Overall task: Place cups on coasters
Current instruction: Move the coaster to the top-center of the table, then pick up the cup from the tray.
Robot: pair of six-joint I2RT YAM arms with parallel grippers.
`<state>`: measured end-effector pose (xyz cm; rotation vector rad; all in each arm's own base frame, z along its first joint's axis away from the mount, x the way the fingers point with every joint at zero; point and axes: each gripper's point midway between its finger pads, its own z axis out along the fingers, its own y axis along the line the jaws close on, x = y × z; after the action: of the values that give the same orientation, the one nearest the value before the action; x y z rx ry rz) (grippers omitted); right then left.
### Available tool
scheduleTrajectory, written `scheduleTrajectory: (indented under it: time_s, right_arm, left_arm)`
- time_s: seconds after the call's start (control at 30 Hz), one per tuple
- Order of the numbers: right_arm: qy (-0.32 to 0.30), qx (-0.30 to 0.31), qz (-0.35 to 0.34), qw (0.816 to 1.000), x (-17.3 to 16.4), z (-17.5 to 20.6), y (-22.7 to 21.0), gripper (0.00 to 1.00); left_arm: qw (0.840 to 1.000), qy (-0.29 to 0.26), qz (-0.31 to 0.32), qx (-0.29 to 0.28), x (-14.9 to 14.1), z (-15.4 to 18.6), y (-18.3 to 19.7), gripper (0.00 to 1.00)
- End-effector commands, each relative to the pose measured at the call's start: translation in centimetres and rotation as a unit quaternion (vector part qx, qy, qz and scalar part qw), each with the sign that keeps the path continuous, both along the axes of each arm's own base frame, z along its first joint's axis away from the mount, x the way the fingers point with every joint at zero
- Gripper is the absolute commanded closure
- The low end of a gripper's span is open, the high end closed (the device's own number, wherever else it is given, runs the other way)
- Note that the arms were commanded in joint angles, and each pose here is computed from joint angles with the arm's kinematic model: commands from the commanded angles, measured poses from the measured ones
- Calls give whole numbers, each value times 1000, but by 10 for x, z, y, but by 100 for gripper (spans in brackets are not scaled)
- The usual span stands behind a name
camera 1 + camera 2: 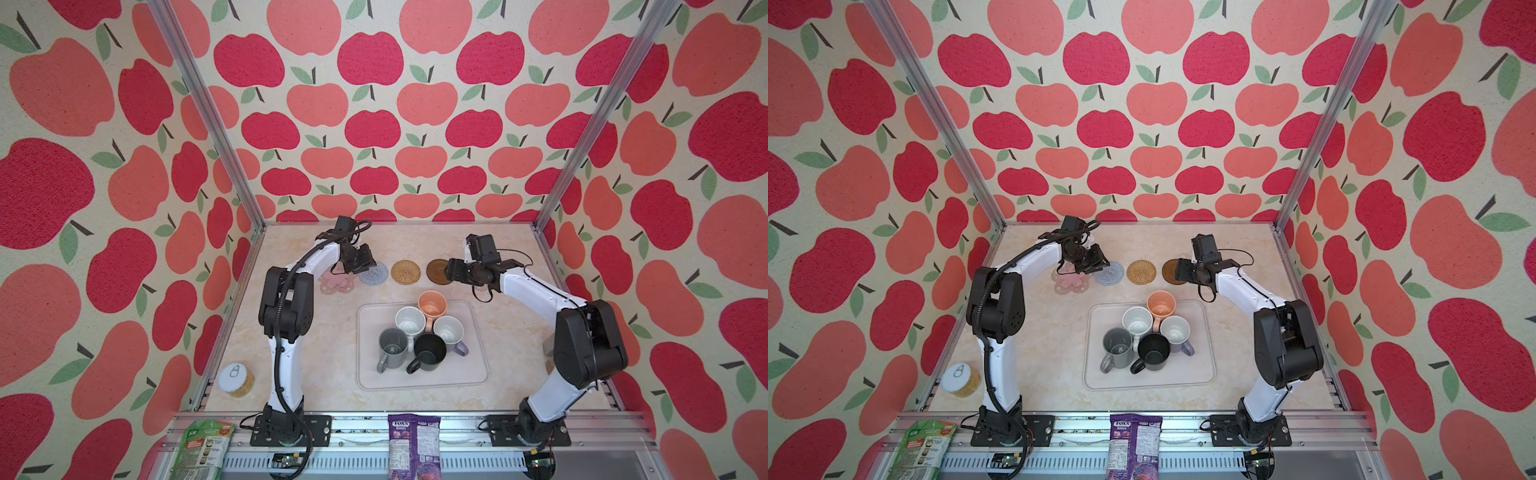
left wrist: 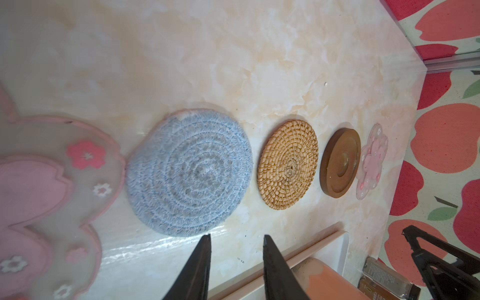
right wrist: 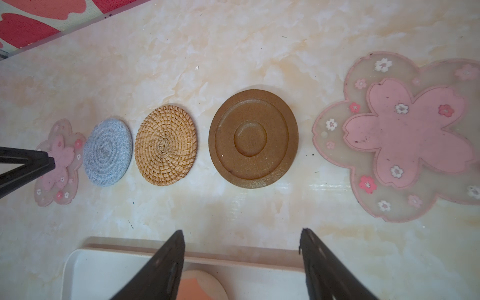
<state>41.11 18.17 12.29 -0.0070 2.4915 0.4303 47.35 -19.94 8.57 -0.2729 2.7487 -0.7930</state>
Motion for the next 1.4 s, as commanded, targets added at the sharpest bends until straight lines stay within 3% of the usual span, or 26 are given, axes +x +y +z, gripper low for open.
scheduleTrajectory:
  time_s: [0.0, 0.33, 0.7, 0.93, 1.37]
  right_arm:
    - [-10, -20, -7, 1000, -5, 9, -15, 27]
    - [-12, -32, -21, 999, -3, 9, -29, 27]
    - [-20, -14, -18, 1000, 12, 10, -23, 26]
    - [-25, 0, -23, 999, 29, 13, -17, 26]
    - [-25, -26, -29, 999, 37, 16, -23, 26]
  left_arm:
    - [999, -8, 3, 43, -12, 5, 21, 64]
    - [997, 0, 30, 70, -31, 2, 50, 63]
    - [991, -24, 55, 122, -27, 0, 76, 64]
    - [988, -38, 92, 116, -21, -4, 97, 64]
    - [979, -66, 113, 154, -15, 7, 132, 63]
